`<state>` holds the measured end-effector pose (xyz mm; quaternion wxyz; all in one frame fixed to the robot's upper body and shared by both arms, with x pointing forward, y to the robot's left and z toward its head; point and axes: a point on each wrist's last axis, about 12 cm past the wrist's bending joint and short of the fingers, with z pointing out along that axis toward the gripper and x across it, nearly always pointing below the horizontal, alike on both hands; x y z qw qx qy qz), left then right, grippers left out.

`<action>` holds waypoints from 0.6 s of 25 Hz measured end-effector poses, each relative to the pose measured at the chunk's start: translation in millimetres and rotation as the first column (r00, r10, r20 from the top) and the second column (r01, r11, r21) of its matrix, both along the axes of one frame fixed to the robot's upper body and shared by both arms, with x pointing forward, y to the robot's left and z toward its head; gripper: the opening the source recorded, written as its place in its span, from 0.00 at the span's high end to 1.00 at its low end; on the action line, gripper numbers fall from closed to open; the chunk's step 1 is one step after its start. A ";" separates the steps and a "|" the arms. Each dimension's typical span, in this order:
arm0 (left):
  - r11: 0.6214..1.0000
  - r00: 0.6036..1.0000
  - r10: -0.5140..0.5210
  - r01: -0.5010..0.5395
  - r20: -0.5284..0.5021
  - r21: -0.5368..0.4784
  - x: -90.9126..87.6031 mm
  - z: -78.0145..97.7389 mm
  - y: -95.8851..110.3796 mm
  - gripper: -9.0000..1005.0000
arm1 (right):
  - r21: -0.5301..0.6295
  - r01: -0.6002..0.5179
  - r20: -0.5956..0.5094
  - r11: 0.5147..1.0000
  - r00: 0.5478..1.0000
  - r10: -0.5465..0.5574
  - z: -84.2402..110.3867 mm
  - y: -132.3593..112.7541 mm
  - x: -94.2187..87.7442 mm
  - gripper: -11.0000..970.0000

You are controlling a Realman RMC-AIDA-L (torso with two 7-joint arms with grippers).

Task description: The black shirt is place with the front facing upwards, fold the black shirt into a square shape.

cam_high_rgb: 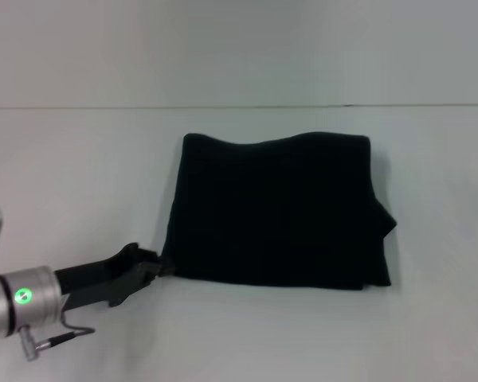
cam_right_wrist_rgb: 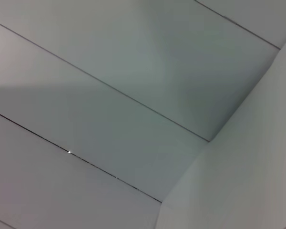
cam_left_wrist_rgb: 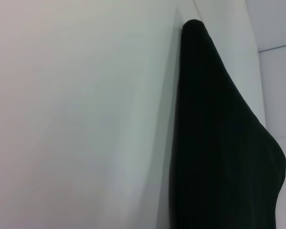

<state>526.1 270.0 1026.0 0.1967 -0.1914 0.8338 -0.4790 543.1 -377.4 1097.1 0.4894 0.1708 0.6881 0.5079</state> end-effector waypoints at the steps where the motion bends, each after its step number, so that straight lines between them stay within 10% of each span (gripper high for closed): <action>1: 1.000 1.000 0.005 -0.005 -0.004 -0.005 -3.1 -0.6 4.1 0.96 | 0.001 -0.001 0.001 1.000 1.000 0.001 0.0 0.9 0.5 0.18; 15: 0.993 0.994 -0.106 0.108 0.035 -0.041 -12.8 11.8 24.9 0.96 | -0.005 -0.018 0.004 1.000 1.000 0.018 1.7 4.8 4.2 0.18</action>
